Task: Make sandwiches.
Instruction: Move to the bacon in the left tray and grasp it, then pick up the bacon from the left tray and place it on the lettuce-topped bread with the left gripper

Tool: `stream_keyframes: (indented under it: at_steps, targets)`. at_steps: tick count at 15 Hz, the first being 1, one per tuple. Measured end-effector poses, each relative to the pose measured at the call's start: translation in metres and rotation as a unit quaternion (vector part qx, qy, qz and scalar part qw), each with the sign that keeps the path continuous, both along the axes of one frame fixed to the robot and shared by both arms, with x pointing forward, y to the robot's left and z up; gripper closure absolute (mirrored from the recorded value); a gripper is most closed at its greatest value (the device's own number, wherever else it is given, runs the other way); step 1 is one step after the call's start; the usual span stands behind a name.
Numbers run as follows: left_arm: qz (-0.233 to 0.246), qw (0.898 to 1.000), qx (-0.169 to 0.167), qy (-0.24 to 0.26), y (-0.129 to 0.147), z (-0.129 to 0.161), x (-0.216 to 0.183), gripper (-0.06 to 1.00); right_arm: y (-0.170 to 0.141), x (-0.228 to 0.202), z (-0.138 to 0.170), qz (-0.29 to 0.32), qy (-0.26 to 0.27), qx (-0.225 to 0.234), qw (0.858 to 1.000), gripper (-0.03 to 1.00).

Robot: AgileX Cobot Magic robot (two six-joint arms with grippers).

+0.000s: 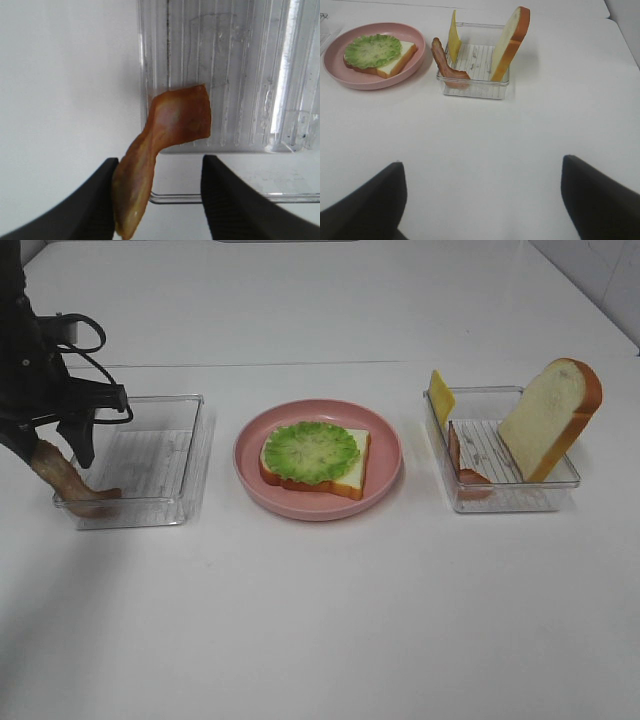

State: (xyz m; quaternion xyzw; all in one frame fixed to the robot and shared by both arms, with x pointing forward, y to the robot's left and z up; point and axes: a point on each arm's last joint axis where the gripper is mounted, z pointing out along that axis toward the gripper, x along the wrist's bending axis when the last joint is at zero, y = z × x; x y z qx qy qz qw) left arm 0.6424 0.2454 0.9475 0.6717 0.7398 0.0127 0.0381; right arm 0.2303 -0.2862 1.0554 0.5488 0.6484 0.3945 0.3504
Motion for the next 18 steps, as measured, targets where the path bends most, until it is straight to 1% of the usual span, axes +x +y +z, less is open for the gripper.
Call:
stream_keyframes:
  at_steps: [1,2,5,6,9,11,12,13,15,16,17,18]
  targets:
    - [-0.011,1.0,0.001,0.0,0.0,0.0,0.0,0.59,0.0,0.0,0.0,0.0,0.0,0.0,1.0,0.17]
    - [-0.013,1.0,0.001,0.0,0.0,0.0,0.0,0.62,0.0,0.0,0.0,0.0,0.0,0.0,1.0,0.17]
    - [-0.014,1.0,0.001,0.0,0.0,0.0,0.0,0.89,0.0,0.0,0.0,0.0,0.0,0.0,1.0,0.17]
    - [-0.014,1.0,0.001,0.0,0.0,0.0,0.0,0.94,0.0,0.0,0.0,0.0,0.0,0.0,1.0,0.17]
    - [-0.015,1.0,-0.012,0.0,-0.002,0.0,0.0,0.94,0.0,0.0,0.0,0.0,0.0,0.0,1.0,0.17]
    - [-0.017,0.999,-0.04,-0.013,-0.007,0.011,-0.001,0.94,0.0,0.0,0.0,0.0,0.0,0.0,1.0,0.17]
    - [-0.018,0.998,-0.057,-0.032,-0.01,0.025,0.002,0.94,0.0,0.0,0.0,0.0,0.0,0.0,1.0,0.17]
    - [-0.021,0.993,-0.096,-0.073,-0.017,0.052,0.007,0.94,0.0,0.0,0.0,0.0,0.0,0.0,1.0,0.17]
    - [-0.031,0.983,-0.146,-0.108,-0.026,0.076,0.013,0.94,0.0,0.0,0.0,0.0,0.0,0.0,1.0,0.17]
    - [-0.033,0.978,-0.17,-0.118,-0.03,0.081,0.015,0.94,0.0,0.0,0.0,0.0,0.0,0.0,1.0,0.17]
    - [-0.034,0.967,-0.21,-0.137,-0.037,0.088,0.018,0.94,0.0,0.0,0.0,0.0,0.0,0.0,1.0,0.17]
    - [-0.032,0.954,-0.255,-0.155,-0.044,0.094,0.02,0.94,0.0,0.0,0.0,0.0,0.0,0.0,1.0,0.17]
